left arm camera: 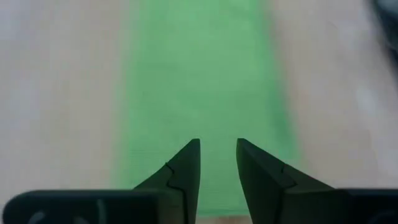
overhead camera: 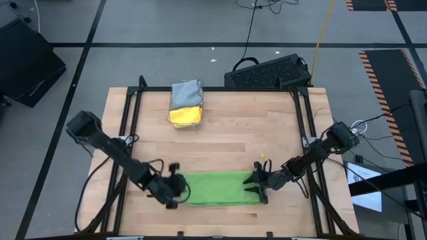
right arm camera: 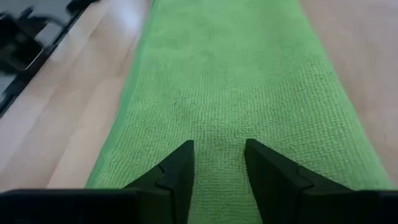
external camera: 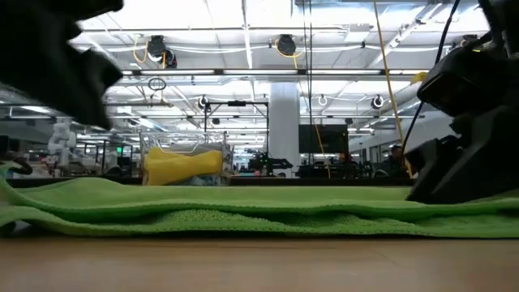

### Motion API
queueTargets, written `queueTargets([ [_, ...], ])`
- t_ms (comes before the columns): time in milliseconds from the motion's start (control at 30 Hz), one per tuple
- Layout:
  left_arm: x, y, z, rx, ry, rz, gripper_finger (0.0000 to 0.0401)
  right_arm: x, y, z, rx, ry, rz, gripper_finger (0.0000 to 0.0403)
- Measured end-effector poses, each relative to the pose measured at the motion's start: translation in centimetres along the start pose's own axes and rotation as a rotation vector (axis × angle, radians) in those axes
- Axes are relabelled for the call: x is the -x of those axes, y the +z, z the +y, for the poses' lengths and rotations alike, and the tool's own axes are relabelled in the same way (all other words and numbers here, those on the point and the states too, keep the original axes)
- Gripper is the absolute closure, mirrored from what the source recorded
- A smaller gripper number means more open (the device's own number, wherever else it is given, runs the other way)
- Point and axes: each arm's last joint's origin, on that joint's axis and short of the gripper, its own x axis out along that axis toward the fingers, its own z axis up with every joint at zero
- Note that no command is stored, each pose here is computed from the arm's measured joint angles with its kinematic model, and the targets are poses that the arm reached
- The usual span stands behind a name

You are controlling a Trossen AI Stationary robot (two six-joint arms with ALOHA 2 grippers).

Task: Fold microfiber towels
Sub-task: Fold the green towel on the table

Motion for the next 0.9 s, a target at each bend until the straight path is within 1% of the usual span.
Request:
queueTargets([
  [33, 0.7, 0.4, 0.6, 0.021, 0.071, -0.036, 0.0295, 0.2, 0.2, 0.1, 0.011, 0.015, 0.002, 0.027],
  [100, 2.1, 0.8, 2.1, 0.1, 0.224, -0.082, 0.0291, 0.8, 1.0, 0.4, 0.044, 0.043, -0.023, 0.0272],
  [133, 2.5, 1.0, 2.9, 0.141, 0.265, -0.089, 0.0288, 1.0, 1.6, 0.5, 0.057, 0.053, -0.045, 0.0272],
  [200, 2.6, 1.0, 3.9, 0.175, 0.289, -0.05, 0.0276, 1.7, 2.5, 0.6, 0.088, 0.054, -0.077, 0.0273],
  [300, 2.2, 0.9, 4.5, 0.168, 0.264, 0.009, 0.025, 2.4, 3.3, 0.4, 0.122, 0.046, -0.087, 0.0273],
  [367, 1.5, 1.5, 4.7, 0.176, 0.211, 0.02, 0.0229, 2.8, 3.9, 0.5, 0.143, 0.051, -0.111, 0.0273],
  [500, 0.3, 1.4, 5.4, 0.193, 0.144, 0.096, 0.0187, 3.0, 4.0, 0.4, 0.198, 0.045, -0.109, 0.0273],
  [600, -0.7, 1.1, 6.1, 0.22, 0.149, 0.154, 0.017, 2.9, 4.0, 0.4, 0.226, 0.044, -0.112, 0.0273],
  [667, -1.4, 0.9, 6.5, 0.24, 0.125, 0.199, 0.0168, 2.8, 3.8, 0.3, 0.235, 0.034, -0.095, 0.0273],
  [733, -1.9, 0.8, 6.7, 0.258, 0.075, 0.236, 0.0172, 2.8, 3.8, 0.2, 0.238, 0.033, -0.096, 0.0273],
  [800, -2.3, 0.5, 6.8, 0.256, 0.045, 0.279, 0.0184, 2.8, 3.8, 0.3, 0.25, 0.033, -0.098, 0.0273],
  [900, -2.7, 0.1, 7.0, 0.262, 0.046, 0.321, 0.021, 2.8, 3.9, 0.3, 0.272, 0.035, -0.104, 0.0273],
])
